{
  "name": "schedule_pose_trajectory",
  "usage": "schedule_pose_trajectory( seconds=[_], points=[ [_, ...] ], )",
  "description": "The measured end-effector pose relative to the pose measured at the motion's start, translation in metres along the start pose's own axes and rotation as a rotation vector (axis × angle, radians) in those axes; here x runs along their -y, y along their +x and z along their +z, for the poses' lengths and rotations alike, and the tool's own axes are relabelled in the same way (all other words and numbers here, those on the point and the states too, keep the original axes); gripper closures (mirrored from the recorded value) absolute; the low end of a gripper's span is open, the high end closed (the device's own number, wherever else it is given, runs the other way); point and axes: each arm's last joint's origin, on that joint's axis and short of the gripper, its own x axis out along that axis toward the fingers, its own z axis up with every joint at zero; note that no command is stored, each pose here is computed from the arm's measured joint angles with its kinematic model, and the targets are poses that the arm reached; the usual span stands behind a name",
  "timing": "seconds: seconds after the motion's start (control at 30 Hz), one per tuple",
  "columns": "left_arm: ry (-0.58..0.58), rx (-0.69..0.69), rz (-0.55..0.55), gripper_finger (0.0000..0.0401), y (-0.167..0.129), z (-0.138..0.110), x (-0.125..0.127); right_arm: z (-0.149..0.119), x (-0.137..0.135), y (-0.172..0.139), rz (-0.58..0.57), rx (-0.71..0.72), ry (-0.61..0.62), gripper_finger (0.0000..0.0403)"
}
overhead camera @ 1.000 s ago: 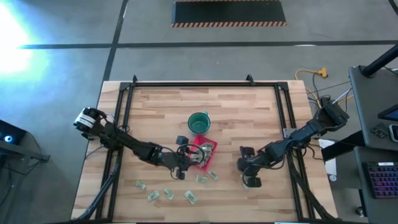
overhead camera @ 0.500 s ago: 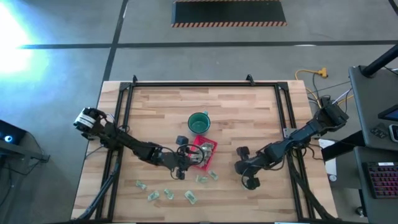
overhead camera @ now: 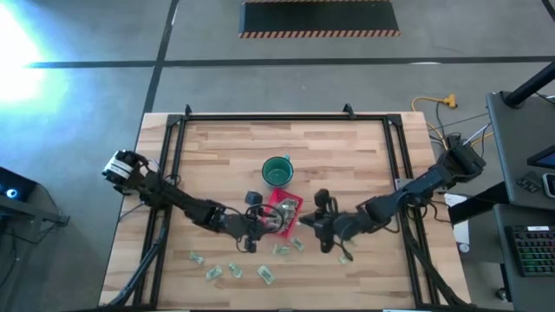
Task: Pick and place items into bin
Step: Put the light green stevia packet into the red bin
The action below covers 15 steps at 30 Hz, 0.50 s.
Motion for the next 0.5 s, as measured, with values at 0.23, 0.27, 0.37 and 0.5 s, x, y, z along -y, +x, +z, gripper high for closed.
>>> schedule_pose_trajectory(
  seconds=[0.23,0.27,0.37,0.5],
  points=[
    [0.031,-0.033,-0.025,0.0241,-0.004,-0.003,0.006,-0.01,0.034,0.023,-0.115,-0.019,0.082,0.0394],
    [0.032,-0.032,-0.027,0.0241,-0.004,-0.002,0.007,-0.014,0.039,0.028,-0.114,-0.03,0.096,0.0394],
    [0.034,-0.029,-0.03,0.0241,-0.005,-0.002,0.008,-0.026,0.05,0.043,-0.078,-0.05,0.141,0.0394],
    [0.033,-0.027,-0.031,0.0241,-0.005,-0.001,0.008,-0.042,0.059,0.058,-0.038,-0.083,0.183,0.0394]
  ],
)
